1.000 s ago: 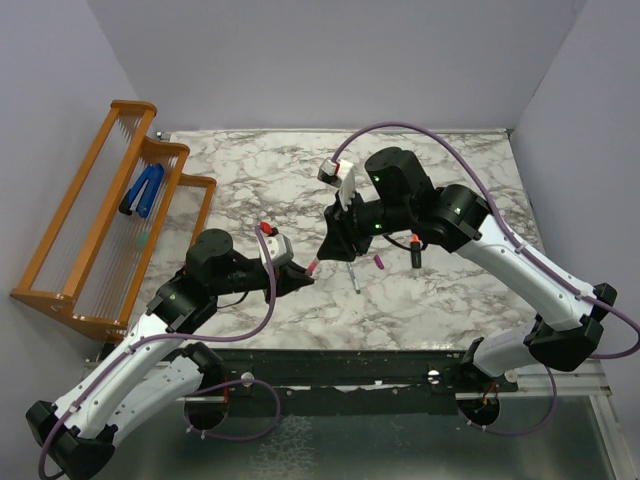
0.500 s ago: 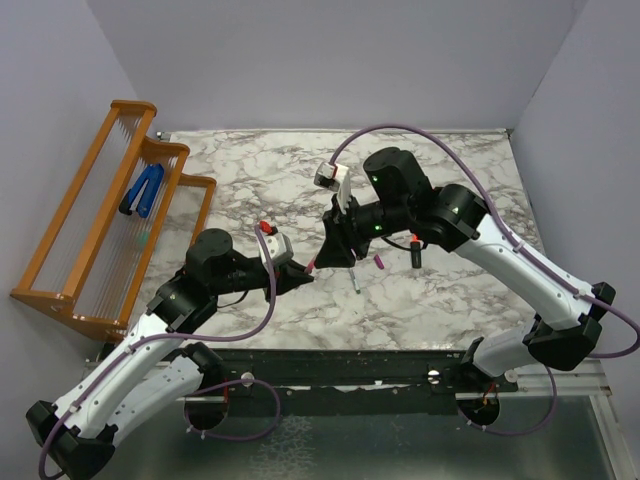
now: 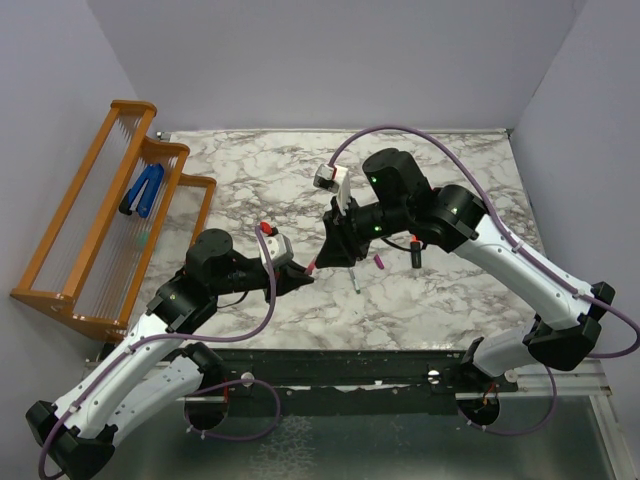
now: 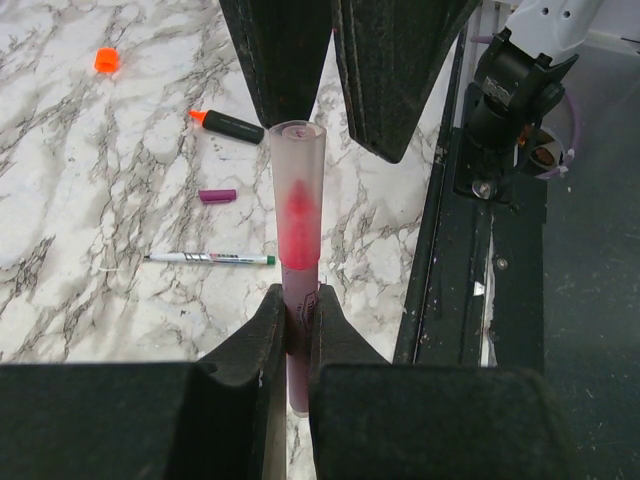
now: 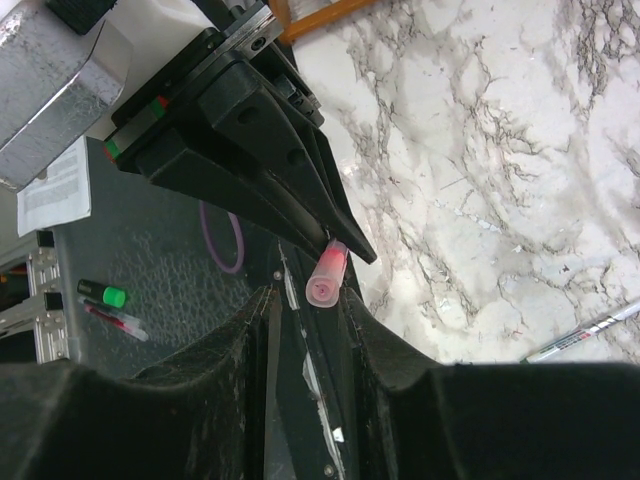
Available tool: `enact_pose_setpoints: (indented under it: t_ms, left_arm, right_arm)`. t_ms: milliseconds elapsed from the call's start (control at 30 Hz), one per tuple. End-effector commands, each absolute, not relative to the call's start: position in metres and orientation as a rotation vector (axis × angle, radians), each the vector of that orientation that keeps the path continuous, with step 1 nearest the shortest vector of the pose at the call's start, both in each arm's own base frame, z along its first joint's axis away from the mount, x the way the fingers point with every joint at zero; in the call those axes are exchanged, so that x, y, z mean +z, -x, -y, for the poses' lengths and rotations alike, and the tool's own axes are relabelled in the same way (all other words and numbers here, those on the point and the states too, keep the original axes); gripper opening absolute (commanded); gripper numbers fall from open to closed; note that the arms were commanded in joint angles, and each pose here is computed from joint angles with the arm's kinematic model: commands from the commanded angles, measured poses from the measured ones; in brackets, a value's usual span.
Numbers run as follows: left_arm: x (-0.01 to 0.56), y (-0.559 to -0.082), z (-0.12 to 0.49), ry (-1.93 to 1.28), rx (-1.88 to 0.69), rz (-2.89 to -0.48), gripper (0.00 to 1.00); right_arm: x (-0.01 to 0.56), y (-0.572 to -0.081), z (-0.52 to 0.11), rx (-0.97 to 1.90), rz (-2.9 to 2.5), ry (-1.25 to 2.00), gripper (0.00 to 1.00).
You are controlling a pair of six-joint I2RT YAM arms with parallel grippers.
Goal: Insert the pens into the pen caps
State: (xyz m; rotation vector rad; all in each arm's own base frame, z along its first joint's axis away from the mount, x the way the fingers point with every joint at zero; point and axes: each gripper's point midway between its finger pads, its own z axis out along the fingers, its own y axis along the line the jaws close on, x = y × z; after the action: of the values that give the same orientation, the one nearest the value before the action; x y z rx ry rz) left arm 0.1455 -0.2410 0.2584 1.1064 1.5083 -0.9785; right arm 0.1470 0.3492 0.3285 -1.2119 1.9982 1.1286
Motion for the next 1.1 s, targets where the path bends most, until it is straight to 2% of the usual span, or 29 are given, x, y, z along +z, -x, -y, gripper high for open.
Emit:
enact_pose_setpoints:
  t_ms: [0, 200, 233, 333, 367, 667, 700, 767, 800, 900, 1067]
  left_arm:
    - [0.264, -0.15, 0.241, -1.097, -0.949, -1.479, 0.0]
    - [0.265, -0.149, 0.241, -1.096, -0.949, -1.478, 0.0]
    - [0.265, -0.149, 0.241, -1.097, -0.949, -1.479, 0.0]
    - [0.266, -0.15, 0.24, -1.093, -0.946, -1.475, 0.0]
    - [0.266, -0.149, 0.24, -1.093, -0.947, -1.474, 0.0]
    - [0.27, -0.149, 0.238, -1.086, -0.932, -1.464, 0.0]
    - [0.27, -0.149, 0.238, -1.086, -0.932, -1.463, 0.0]
    - [0.269, -0.149, 0.238, -1.086, -0.935, -1.466, 0.0]
    - [0.269, -0.15, 0.238, -1.086, -0.934, -1.465, 0.0]
    - [0.269, -0.149, 0.238, -1.087, -0.935, -1.468, 0.0]
    - [0.269, -0.149, 0.238, -1.088, -0.937, -1.468, 0.0]
  right_arm:
    - [0.32, -0.139, -0.352, 1.172, -2.018, 1.248, 0.34]
    - [0.316, -0.14, -0.354, 1.165, -2.03, 1.252, 0.31]
    - [0.315, -0.14, -0.354, 1.163, -2.033, 1.252, 0.28]
    - [0.312, -0.141, -0.355, 1.158, -2.046, 1.253, 0.04]
    - [0.311, -0.141, -0.354, 1.151, -2.051, 1.252, 0.01]
    - [0.305, -0.146, -0.351, 1.103, -2.076, 1.237, 0.01]
    - [0.307, -0.147, -0.351, 1.098, -2.068, 1.232, 0.06]
    - [0.316, -0.15, -0.35, 1.085, -2.041, 1.224, 0.32]
    - [0.32, -0.151, -0.349, 1.076, -2.03, 1.217, 0.4]
    - [0.33, -0.158, -0.346, 1.033, -2.005, 1.188, 0.51]
    - [0.328, -0.162, -0.348, 1.011, -2.014, 1.178, 0.53]
